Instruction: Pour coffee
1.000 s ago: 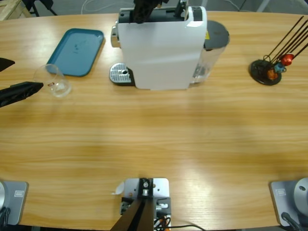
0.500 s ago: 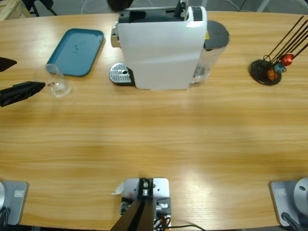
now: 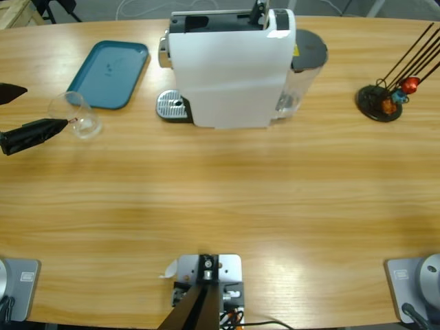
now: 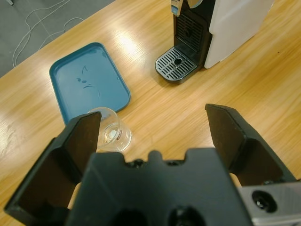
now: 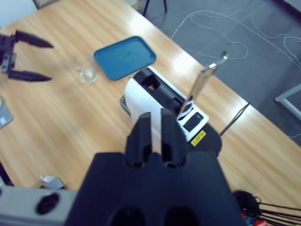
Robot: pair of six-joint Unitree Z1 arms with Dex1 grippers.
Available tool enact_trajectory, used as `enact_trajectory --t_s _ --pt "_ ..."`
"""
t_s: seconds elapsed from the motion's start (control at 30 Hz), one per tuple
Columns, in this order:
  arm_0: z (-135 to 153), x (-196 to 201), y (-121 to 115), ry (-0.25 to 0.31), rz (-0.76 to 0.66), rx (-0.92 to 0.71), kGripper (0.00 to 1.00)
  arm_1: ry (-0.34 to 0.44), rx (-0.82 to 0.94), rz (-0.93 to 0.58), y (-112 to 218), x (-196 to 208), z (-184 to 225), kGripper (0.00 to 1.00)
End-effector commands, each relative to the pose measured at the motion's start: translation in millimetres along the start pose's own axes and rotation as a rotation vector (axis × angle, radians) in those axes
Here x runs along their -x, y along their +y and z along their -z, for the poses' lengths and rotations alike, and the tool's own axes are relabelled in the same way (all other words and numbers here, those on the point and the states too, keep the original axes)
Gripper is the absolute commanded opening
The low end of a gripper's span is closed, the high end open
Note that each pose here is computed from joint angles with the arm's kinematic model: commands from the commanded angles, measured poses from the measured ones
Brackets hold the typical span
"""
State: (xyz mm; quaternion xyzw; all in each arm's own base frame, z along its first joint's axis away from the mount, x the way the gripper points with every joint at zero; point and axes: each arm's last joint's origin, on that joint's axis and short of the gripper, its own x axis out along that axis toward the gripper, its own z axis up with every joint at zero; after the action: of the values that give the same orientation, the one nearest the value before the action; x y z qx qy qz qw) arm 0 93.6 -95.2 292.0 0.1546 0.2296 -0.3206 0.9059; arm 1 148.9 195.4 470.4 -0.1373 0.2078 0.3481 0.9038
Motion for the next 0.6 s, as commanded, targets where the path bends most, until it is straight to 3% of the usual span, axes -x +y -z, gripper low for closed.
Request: enact_trajectory --t_s 0.03,0.2,0.37,0.6 --pt "10 -4 -2 0.018 0.001 -0.041 0.954 0.018 0.136 0.376 -14 -24 25 0.0" --pt "10 -4 -2 0.02 0.0 -0.043 0.954 0.035 0.27 0.536 -3 -74 25 0.0" --pt "10 -7 -3 0.029 0.0 -0.045 0.95 0.022 0.306 0.511 28 -116 27 0.0" --pt "9 -9 -3 0.038 0.002 -0.049 0.95 0.029 0.324 0.5 41 -132 25 0.0"
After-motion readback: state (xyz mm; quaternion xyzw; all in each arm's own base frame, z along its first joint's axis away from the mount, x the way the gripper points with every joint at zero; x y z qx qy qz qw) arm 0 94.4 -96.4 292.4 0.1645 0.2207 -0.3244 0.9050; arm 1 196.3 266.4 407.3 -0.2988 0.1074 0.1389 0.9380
